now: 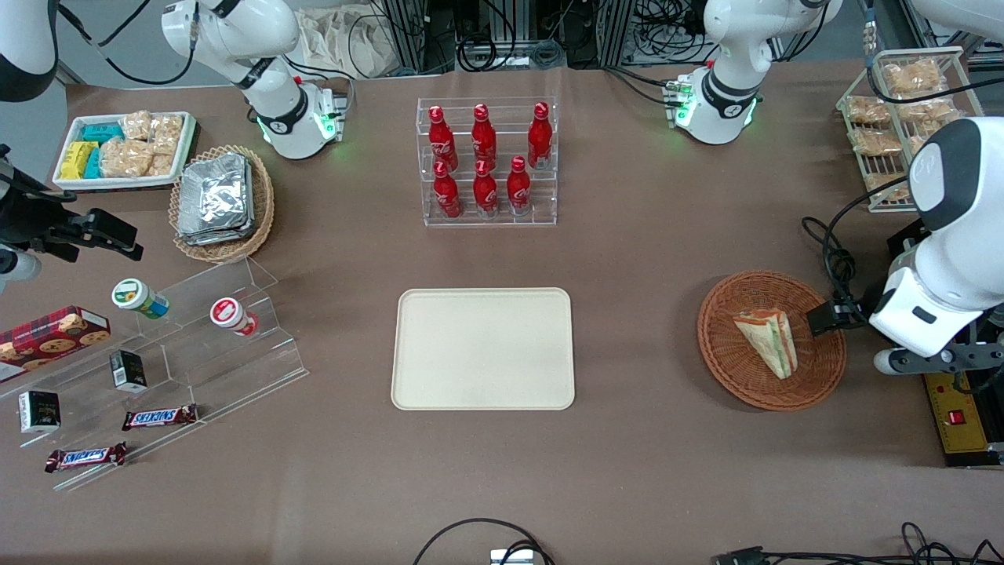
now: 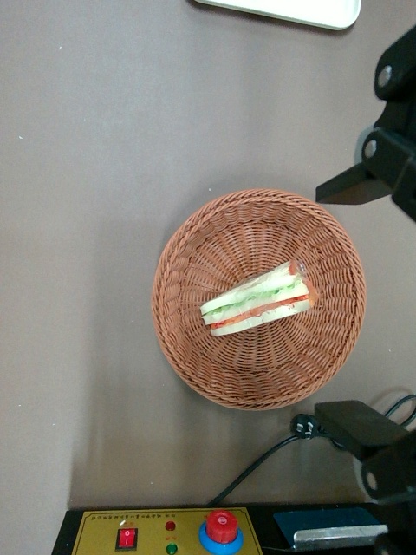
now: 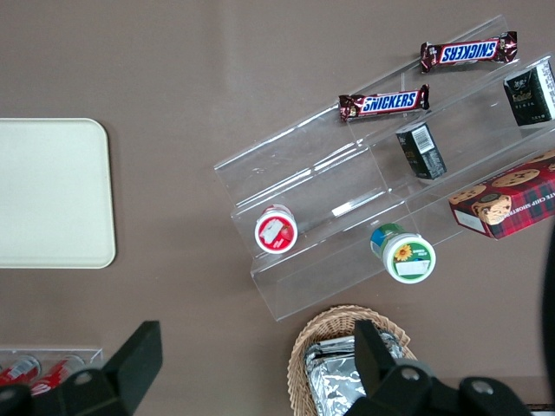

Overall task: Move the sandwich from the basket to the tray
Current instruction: 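Lower the left gripper over the wrapped sandwich in the wicker basket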

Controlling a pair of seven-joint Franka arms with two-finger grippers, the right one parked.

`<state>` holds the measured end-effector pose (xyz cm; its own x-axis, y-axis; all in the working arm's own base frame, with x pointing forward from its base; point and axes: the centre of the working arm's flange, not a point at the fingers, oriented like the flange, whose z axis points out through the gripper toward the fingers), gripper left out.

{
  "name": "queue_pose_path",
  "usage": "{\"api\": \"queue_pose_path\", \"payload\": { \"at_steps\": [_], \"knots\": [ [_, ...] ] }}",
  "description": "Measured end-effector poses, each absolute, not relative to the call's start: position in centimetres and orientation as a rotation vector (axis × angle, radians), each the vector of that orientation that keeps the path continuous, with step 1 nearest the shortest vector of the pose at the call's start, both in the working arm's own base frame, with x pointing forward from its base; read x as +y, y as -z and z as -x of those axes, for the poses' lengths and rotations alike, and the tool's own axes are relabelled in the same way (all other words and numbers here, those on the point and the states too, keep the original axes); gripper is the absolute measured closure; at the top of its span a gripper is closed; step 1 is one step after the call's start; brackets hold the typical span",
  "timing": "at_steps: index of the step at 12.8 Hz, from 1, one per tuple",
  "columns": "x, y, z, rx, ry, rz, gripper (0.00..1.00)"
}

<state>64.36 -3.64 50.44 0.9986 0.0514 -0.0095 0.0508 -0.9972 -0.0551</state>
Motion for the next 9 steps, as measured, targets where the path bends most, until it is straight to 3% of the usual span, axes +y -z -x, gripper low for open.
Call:
{"api": "queue_pose_path", "payload": {
  "at_steps": [5,9],
  "knots": [
    [-3.6,-49.3,-64.6,-0.097,-0.051,3.086,0.0],
    [-3.7,-45.2,-64.4,-0.355,-0.161,3.053,0.0]
  ]
}}
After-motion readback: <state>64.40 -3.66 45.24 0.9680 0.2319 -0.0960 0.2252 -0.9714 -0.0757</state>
